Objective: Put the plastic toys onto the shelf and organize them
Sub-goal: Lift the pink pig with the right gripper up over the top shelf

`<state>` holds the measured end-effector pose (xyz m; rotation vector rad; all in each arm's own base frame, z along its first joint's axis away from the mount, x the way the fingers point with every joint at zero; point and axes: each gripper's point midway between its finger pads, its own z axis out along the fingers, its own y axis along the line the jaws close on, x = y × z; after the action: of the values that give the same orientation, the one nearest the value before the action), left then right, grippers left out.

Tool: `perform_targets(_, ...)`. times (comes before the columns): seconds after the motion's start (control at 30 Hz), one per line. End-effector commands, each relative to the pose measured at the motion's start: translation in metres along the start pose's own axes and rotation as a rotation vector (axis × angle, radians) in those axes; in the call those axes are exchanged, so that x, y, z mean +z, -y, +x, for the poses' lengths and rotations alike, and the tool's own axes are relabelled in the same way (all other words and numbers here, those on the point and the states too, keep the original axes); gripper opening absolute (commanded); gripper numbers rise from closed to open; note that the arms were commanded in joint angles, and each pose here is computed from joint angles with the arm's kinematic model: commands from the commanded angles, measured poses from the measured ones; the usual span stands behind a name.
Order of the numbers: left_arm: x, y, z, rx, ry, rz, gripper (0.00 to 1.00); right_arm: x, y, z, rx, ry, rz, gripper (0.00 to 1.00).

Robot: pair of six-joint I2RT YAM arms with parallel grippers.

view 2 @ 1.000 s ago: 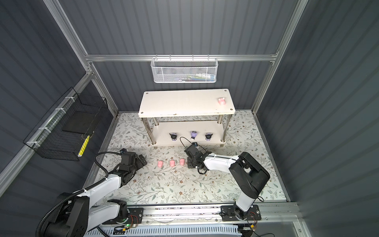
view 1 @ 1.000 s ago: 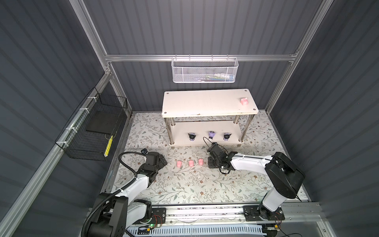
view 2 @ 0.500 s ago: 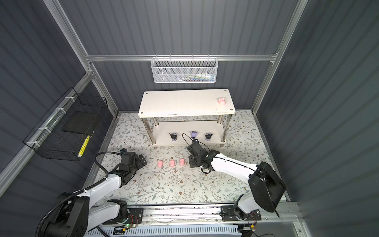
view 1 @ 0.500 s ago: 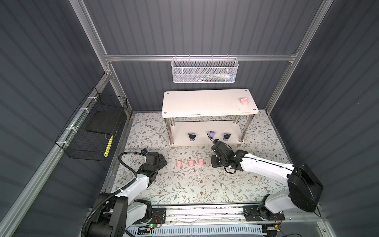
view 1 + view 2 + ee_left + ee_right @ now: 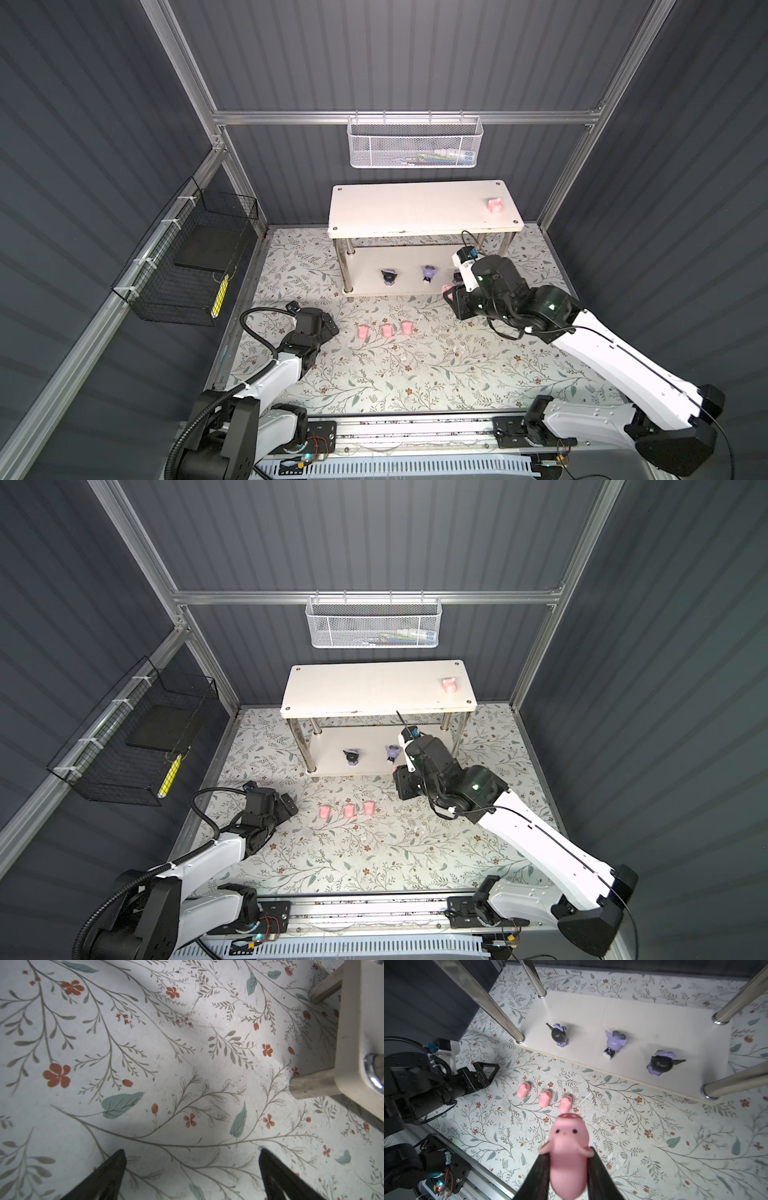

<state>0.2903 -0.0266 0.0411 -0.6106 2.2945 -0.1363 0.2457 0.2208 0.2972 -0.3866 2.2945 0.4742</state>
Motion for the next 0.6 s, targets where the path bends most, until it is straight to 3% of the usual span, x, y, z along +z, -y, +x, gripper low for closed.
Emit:
perform_targets(0.0, 0.001, 0.002, -0.004, 0.012, 0.008, -0.005, 1.00, -0.026, 0.010, -0.008, -0.068, -0.009, 0.060, 0.31)
perform_targets(0.33, 0.002, 0.006, -0.008, 0.012, 0.014, 0.003, 1.00, -0.063, 0.018, -0.116, -0.132, 0.188, 0.160, 0.30)
perform_targets(0.57, 0.003, 0.005, -0.007, 0.008, 0.011, 0.002, 1.00, -0.046, 0.045, -0.165, -0.109, 0.233, 0.222, 0.30)
